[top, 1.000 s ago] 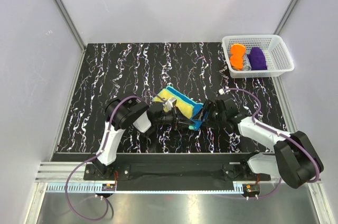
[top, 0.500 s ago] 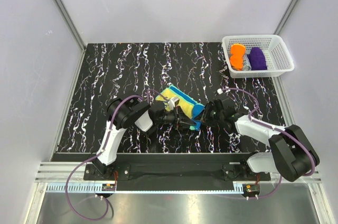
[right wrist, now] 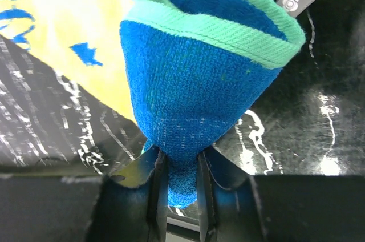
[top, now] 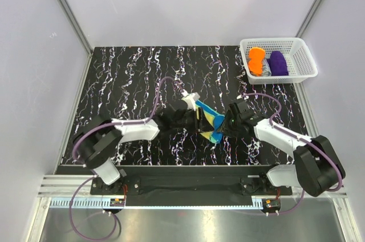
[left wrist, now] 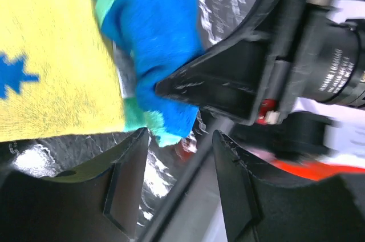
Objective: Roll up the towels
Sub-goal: Roll the towel
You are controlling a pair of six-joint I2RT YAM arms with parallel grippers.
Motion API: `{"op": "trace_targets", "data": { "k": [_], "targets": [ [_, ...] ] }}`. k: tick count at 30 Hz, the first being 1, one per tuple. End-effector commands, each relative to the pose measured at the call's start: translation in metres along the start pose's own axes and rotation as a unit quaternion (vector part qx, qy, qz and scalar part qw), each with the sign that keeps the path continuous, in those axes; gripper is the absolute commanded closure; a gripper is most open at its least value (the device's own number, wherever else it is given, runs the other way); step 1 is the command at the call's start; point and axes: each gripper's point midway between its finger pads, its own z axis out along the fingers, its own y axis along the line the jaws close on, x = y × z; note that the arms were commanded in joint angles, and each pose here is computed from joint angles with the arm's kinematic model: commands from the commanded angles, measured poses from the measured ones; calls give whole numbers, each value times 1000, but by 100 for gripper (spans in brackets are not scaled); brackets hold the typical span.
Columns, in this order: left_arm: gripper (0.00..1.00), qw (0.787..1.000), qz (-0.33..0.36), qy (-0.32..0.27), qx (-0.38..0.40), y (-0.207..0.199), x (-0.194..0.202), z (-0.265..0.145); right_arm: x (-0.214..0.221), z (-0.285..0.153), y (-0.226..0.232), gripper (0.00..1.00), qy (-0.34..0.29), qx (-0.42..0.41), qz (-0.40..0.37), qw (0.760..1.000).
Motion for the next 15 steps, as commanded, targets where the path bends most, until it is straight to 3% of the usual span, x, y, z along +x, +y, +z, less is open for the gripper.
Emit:
{"op": "trace_targets", "data": {
  "k": [1,2,7,15],
  "targets": [
    [47,972,178,-32,-147,14,1,-13,2,3,-5,84,10,29,-3,1000],
    [47,963,197,-57,-174,16,-6,-13,3,4,-5,84,14,30,-2,999],
    [46,936,279,-70,-201,6,16,1,6,7,-2,83,28,30,0,999],
    [43,904,333,-99,-250,4,28,20,3,4,5,82,30,22,-1,999]
  ]
}}
